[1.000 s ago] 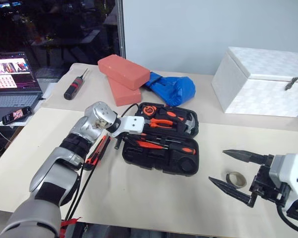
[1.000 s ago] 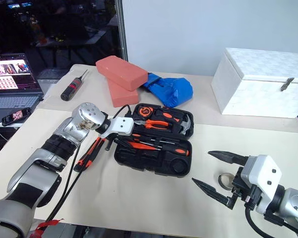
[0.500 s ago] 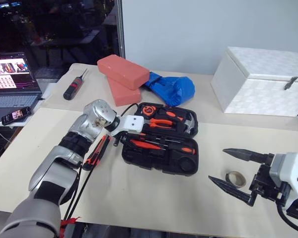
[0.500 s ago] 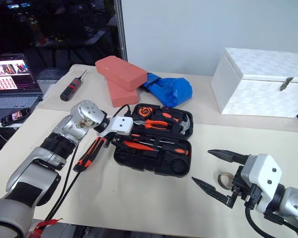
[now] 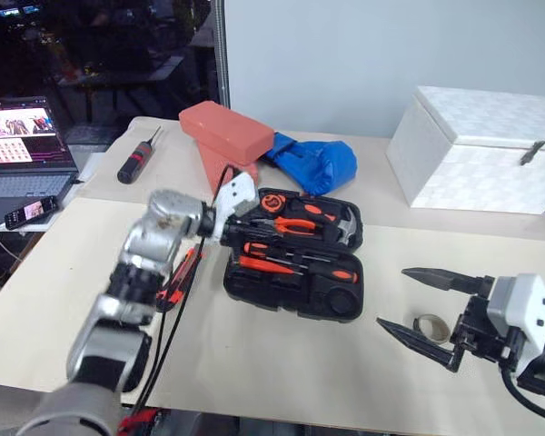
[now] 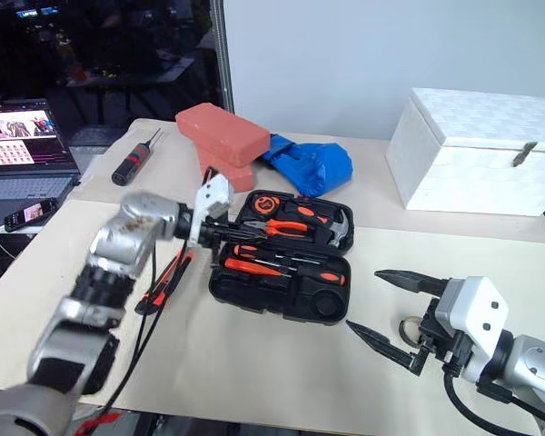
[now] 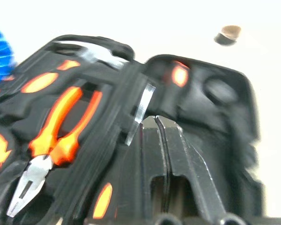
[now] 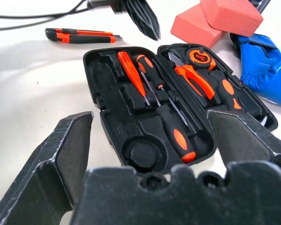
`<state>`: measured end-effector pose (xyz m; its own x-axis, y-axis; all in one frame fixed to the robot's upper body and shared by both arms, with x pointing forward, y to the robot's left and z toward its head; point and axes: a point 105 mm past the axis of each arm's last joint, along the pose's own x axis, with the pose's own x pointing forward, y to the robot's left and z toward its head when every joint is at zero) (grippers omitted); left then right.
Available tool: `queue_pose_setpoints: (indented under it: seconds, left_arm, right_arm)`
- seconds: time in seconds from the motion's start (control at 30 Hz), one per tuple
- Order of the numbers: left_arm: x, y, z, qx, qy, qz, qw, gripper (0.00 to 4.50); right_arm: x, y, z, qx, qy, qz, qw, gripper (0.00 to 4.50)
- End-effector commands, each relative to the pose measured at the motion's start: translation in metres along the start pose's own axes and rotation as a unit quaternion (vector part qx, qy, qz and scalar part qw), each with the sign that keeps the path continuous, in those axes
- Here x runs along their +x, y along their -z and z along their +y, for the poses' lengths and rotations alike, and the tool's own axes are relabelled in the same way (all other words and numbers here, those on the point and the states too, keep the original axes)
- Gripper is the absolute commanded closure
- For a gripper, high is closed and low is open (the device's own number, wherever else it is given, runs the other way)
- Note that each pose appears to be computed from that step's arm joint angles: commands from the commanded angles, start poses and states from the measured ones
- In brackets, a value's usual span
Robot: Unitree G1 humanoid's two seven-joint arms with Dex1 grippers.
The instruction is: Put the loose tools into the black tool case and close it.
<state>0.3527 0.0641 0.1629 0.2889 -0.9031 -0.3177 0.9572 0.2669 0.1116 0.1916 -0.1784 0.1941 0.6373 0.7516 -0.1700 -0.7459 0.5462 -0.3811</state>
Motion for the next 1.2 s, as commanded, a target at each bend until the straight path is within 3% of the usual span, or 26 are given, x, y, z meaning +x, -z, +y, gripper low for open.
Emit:
queue_pose_setpoints:
  seconds: [0.03, 0.2, 0.37, 0.53, 0.63, 0.7, 0.73, 0.77, 0.87, 1.07, 1.2]
  left_arm:
    - [-0.002, 0.005, 0.001, -0.004, -0.091, -0.008, 0.996, 4.47]
    - [0.0, 0.065, -0.008, -0.036, -0.133, 0.081, 0.987, 4.47]
    - [0.008, 0.089, -0.019, -0.052, -0.129, 0.116, 0.983, 4.47]
    - [0.004, 0.048, -0.009, -0.043, -0.167, 0.003, 0.985, 4.47]
    - [-0.034, 0.009, -0.002, -0.056, -0.235, -0.097, 0.966, 4.47]
    - [-0.062, 0.005, 0.003, -0.069, -0.295, -0.107, 0.947, 4.47]
    - [-0.075, 0.008, 0.004, -0.078, -0.325, -0.1, 0.937, 3.98]
    - [-0.088, 0.012, 0.005, -0.092, -0.357, -0.094, 0.925, 3.81]
    - [-0.117, 0.028, 0.0, -0.112, -0.429, -0.051, 0.895, 2.69]
    - [-0.127, 0.076, -0.023, -0.172, -0.446, 0.051, 0.877, 0.54]
    - [-0.127, 0.101, -0.026, -0.201, -0.456, 0.101, 0.861, 0.54]
  right_arm:
    - [0.0, -0.008, 0.002, -0.014, -0.002, -0.006, 1.0, 0.0]
    - [-0.001, -0.007, 0.002, -0.015, -0.006, 0.001, 1.0, 0.0]
    - [-0.001, -0.01, -0.002, -0.02, -0.01, 0.002, 1.0, 0.0]
    - [0.001, -0.013, -0.005, -0.025, -0.02, -0.003, 0.999, 0.0]
    - [0.005, -0.016, -0.004, -0.022, -0.035, -0.023, 0.999, 0.0]
    - [0.008, -0.016, -0.005, -0.019, -0.044, -0.03, 0.998, 0.0]
    - [0.009, -0.015, -0.005, -0.018, -0.047, -0.031, 0.998, 0.0]
    - [0.01, -0.015, -0.006, -0.017, -0.05, -0.033, 0.998, 0.0]
    - [0.012, -0.014, -0.009, -0.013, -0.06, -0.037, 0.997, 0.0]
    - [0.018, -0.011, -0.013, -0.013, -0.077, -0.043, 0.996, 0.0]
    - [0.019, -0.012, -0.015, -0.017, -0.08, -0.044, 0.996, 0.0]
